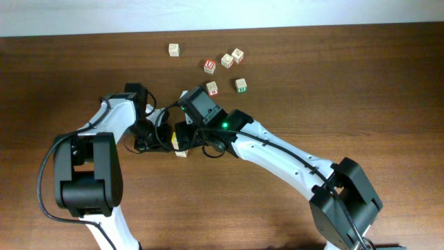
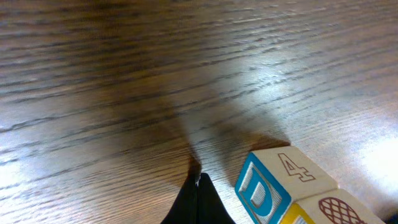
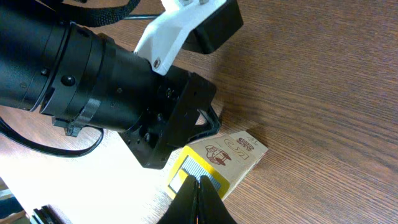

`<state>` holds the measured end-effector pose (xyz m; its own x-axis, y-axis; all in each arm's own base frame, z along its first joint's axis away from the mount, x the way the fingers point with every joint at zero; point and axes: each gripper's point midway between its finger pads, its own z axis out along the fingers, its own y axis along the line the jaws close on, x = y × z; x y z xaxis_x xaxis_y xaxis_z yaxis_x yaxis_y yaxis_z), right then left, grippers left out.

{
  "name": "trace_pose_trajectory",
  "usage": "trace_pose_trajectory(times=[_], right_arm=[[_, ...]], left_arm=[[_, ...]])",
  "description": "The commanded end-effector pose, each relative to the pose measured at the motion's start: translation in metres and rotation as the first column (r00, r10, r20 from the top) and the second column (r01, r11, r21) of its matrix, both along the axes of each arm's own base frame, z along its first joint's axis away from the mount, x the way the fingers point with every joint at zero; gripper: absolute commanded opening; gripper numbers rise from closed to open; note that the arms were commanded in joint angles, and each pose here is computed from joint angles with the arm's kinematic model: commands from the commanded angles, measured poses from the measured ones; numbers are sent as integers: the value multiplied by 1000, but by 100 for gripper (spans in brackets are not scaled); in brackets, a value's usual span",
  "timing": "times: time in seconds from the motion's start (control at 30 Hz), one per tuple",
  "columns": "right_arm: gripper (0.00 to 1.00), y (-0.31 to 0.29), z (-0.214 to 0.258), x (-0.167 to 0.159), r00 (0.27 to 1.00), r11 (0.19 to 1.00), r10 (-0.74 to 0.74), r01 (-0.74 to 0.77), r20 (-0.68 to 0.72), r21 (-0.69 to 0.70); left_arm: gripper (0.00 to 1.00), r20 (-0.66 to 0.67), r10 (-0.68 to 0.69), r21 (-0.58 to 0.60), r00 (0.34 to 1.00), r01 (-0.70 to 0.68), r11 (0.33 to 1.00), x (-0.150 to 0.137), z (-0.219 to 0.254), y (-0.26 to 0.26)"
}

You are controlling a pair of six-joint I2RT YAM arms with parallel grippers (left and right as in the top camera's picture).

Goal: Rotate 4 blocks

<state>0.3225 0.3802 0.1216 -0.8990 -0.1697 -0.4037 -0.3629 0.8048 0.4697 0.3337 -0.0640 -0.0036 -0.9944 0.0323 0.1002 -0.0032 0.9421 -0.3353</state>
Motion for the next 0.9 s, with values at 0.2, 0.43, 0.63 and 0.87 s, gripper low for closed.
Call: trace_pose_trajectory(times=[0.2,0.43,0.63,0.87], right_arm=[[4,-9,-42,-9,998,995,-3,-3,-64,-97],[4,-8,-36,-8,998,995,4,-10,-60,-98],[4,-2,-15,-2,999,995,33,-35,-24,-94],[4,3,-1,3,998,995,59,-58,10,-82]], left_arm=[[0,89,63,133,994,-74,988,32,10,22],[0,148,124,319,981,-166,933,58,44,55],[0,148,124,320,981,-166,933,58,45,56],[0,147,124,320,981,-165,933,58,45,56]])
